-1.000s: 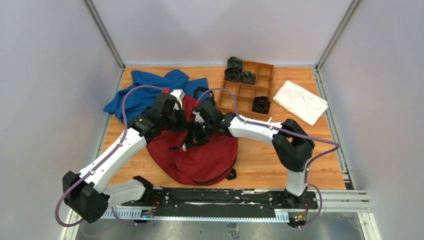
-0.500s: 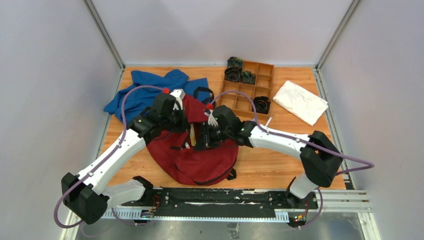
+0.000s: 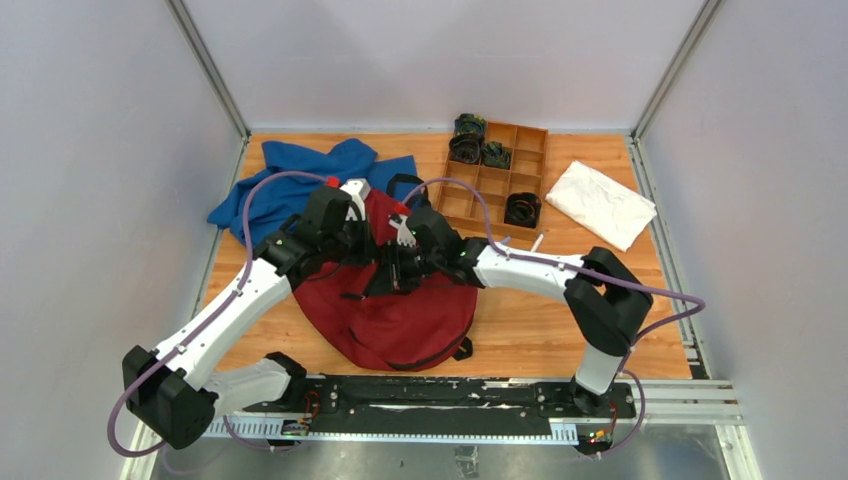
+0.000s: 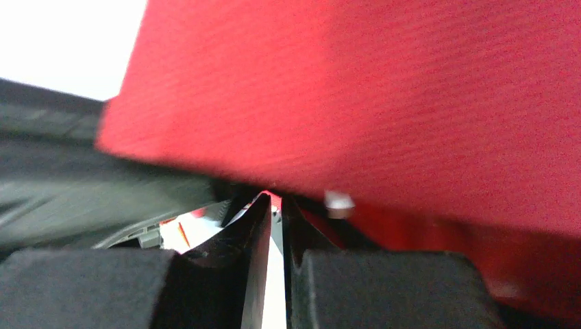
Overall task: Pack the student bag
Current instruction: Place the stationery in the student bag, then pick up the stationery from the center of the board.
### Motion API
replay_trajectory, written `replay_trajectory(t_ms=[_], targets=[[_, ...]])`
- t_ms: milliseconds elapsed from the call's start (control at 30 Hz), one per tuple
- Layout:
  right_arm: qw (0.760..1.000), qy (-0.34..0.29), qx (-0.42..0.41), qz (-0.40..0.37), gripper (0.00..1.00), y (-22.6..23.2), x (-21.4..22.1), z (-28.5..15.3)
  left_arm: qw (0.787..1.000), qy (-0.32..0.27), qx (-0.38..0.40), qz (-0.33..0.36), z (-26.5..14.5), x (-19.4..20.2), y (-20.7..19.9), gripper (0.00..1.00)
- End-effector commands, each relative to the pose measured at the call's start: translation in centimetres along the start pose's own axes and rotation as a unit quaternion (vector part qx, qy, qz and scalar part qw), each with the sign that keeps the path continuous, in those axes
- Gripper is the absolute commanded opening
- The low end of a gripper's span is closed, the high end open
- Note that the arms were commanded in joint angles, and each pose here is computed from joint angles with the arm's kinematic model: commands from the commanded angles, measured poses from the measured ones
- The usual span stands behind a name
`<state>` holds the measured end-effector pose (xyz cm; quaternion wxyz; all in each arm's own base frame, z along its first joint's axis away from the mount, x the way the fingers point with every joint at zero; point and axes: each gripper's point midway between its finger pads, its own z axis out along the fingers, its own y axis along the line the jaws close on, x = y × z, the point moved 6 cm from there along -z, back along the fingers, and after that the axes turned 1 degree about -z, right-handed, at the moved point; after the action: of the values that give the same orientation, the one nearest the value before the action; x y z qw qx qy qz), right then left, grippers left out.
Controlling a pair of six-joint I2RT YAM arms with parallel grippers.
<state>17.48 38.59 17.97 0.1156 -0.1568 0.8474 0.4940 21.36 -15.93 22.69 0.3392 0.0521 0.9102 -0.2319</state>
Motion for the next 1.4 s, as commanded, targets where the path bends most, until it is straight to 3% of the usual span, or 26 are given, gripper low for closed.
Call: replay_trajectory(t_ms=[0, 167, 300, 367, 433, 533, 633, 800, 1000, 1100, 1200, 1367], targets=[[0.999, -0.042, 0.004, 0.019, 0.15, -1.7, -2.7, -0.1, 0.999, -0.007, 0.033, 0.001, -0.5, 0.0, -0.9, 0.0], [0.997, -0.065, 0.04, -0.007, 0.18, -1.7, -2.2, -4.4, 0.999, -0.009, 0.038, 0.004, -0.7, -0.1, -1.0, 0.0], [0.983, -0.111, 0.148, -0.011, 0.21, -4.4, -1.7, -9.7, 0.999, -0.012, 0.044, 0.003, -0.7, -0.2, -1.2, 0.0], [0.957, -0.151, 0.247, 0.007, 0.24, -7.6, -2.0, -13.0, 0.999, -0.013, 0.049, 0.003, -0.7, -0.3, -1.4, 0.0], [0.916, -0.18, 0.356, 0.037, 0.31, -11.3, -1.9, -16.7, 0.999, -0.013, 0.053, 0.002, -0.6, -0.3, -1.4, 0.0], [0.855, -0.187, 0.478, 0.067, 0.6, -15.5, -1.8, -21.0, 0.998, -0.013, 0.055, 0.001, -0.4, -0.3, -1.5, 0.0], [0.818, -0.162, 0.542, 0.104, 0.64, -19.0, -2.2, -22.9, 0.998, -0.006, 0.058, -0.002, 0.1, -0.1, -1.5, 0.0], [0.81, -0.115, 0.559, 0.135, 0.65, -23.3, -2.9, -23.1, 0.998, -0.006, 0.057, -0.002, 0.2, 0.0, -1.4, 0.0], [0.822, -0.097, 0.539, 0.157, 0.65, -26.2, -3.8, -21.7, 0.998, -0.004, 0.059, -0.005, 0.3, 0.1, -1.4, 0.0], [0.814, -0.103, 0.544, 0.176, 0.62, -27.5, -3.7, -21.8, 0.998, -0.008, 0.06, -0.008, 0.3, 0.1, -1.5, 0.0], [0.807, -0.106, 0.549, 0.19, 0.51, -28.5, -3.2, -22.0, 0.998, -0.009, 0.06, -0.007, 0.2, 0.0, -1.5, 0.0], [0.806, -0.122, 0.539, 0.212, 0.07, -28.3, -2.2, -22.6, 0.998, -0.006, 0.065, -0.006, 0.3, 0.0, -1.6, 0.0]])
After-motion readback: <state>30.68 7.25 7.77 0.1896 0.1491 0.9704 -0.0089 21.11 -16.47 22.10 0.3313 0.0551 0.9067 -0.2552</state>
